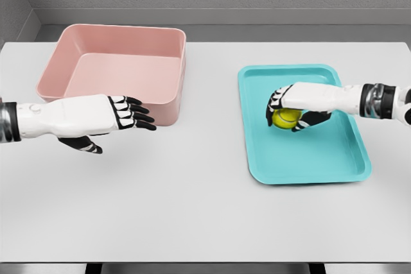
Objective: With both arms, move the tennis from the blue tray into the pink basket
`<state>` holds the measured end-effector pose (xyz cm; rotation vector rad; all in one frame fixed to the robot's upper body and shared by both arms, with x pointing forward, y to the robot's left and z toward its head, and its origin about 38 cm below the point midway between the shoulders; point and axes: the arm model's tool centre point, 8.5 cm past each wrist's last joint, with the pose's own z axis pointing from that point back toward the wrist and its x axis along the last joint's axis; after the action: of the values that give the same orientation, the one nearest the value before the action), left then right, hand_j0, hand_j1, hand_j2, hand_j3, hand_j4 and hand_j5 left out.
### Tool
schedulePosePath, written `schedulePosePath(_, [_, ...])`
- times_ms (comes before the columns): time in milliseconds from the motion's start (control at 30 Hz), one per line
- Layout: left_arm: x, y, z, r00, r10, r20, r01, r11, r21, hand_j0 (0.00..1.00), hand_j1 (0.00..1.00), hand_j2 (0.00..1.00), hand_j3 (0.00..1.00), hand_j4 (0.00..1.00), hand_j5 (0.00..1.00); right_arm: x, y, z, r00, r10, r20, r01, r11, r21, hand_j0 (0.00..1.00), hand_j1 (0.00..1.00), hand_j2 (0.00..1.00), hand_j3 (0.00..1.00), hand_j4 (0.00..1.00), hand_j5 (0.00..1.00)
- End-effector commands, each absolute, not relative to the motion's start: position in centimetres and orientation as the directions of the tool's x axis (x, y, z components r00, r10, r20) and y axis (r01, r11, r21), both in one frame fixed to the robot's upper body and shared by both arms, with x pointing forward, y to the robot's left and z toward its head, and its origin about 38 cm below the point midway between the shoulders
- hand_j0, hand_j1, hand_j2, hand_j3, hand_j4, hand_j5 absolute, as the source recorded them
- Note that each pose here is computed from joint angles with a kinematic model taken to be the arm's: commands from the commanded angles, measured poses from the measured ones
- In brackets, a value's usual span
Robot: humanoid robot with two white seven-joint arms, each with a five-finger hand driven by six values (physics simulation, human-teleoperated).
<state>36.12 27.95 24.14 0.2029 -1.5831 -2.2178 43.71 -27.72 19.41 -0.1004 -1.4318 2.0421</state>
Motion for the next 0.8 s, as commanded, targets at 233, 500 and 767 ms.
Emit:
schedulePosePath(233, [36.2, 27.6, 24.2, -0.909, -0.399, 0.122, 0.241, -0.261, 0.935, 1.0, 1.0, 1.0, 1.0, 1.0, 1.0, 43.7, -24.9, 20.4, -0.833, 0.472, 0.289, -0.418, -0.194, -0.888, 0.49, 0.49, 0.49, 0.49, 0.49, 0.49])
schedulePosePath(500, [36.4, 27.4, 24.6, -0.911, -0.396, 0.112, 0.229, -0.26, 0.938, 1.0, 1.0, 1.0, 1.0, 1.0, 1.0, 43.5, -21.0, 20.5, -0.868, 0.392, 0.304, -0.401, -0.194, -0.895, 0.48, 0.48, 0.48, 0.48, 0.48, 0.48])
schedulePosePath(767, [36.8, 27.7, 26.0, -0.913, -0.4, 0.075, 0.194, -0.267, 0.944, 1.0, 1.0, 1.0, 1.0, 1.0, 1.0, 42.7, -18.3, 19.8, -0.886, 0.332, 0.323, -0.402, -0.204, -0.893, 0.48, 0.48, 0.48, 0.48, 0.48, 0.48])
